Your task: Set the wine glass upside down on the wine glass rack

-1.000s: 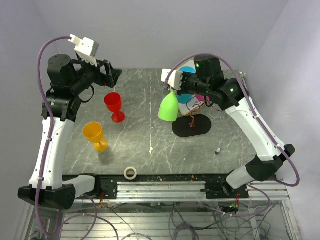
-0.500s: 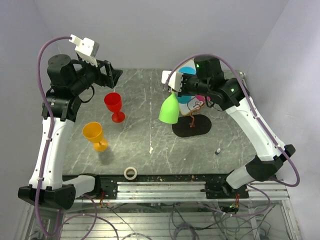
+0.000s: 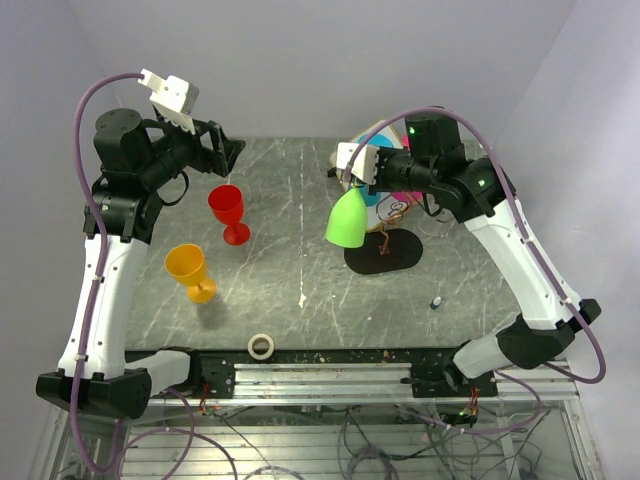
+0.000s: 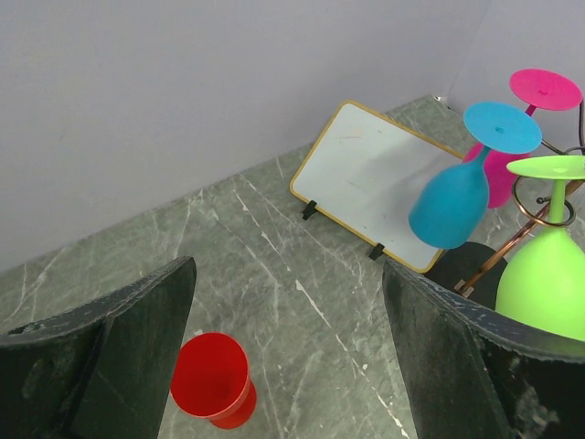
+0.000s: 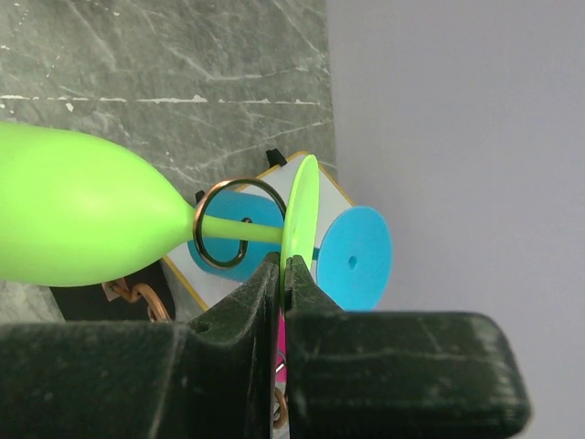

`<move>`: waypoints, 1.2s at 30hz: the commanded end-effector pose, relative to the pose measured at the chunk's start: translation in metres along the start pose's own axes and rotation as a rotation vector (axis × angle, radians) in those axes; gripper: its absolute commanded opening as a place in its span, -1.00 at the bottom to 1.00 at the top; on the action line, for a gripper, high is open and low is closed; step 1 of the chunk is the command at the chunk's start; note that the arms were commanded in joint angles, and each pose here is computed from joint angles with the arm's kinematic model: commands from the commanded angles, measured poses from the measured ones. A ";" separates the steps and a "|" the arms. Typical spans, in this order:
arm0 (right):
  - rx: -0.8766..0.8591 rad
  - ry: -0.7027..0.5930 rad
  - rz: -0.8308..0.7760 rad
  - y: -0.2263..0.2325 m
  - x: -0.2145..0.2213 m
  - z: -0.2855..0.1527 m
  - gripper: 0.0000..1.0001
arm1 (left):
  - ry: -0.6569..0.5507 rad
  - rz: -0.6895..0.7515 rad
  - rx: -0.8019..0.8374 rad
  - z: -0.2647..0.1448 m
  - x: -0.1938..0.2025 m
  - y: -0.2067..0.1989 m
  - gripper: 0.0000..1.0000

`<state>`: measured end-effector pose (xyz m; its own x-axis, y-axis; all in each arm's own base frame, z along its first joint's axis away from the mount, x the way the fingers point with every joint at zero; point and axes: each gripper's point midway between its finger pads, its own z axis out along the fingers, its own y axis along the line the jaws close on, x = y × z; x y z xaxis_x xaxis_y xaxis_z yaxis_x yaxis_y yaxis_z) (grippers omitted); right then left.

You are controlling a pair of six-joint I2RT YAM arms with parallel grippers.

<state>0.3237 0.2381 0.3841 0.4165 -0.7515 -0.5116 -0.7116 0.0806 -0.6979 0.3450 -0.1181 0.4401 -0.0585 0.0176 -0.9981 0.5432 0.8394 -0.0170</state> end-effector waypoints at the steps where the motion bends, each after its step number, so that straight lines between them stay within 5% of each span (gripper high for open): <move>1: 0.017 -0.037 -0.010 -0.002 -0.005 -0.014 -1.00 | -0.020 0.015 0.012 -0.006 -0.005 -0.002 0.86; 36: -0.090 -0.106 0.051 0.027 0.020 -0.018 -0.58 | -0.031 0.024 0.021 -0.014 -0.006 -0.006 0.86</move>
<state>0.3116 0.2161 0.3590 0.4127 -0.6982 -0.5850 -0.7796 0.0613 -0.6232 0.3343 -0.1160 0.4444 -0.0403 0.0149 -0.9991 0.5501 0.8350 -0.0098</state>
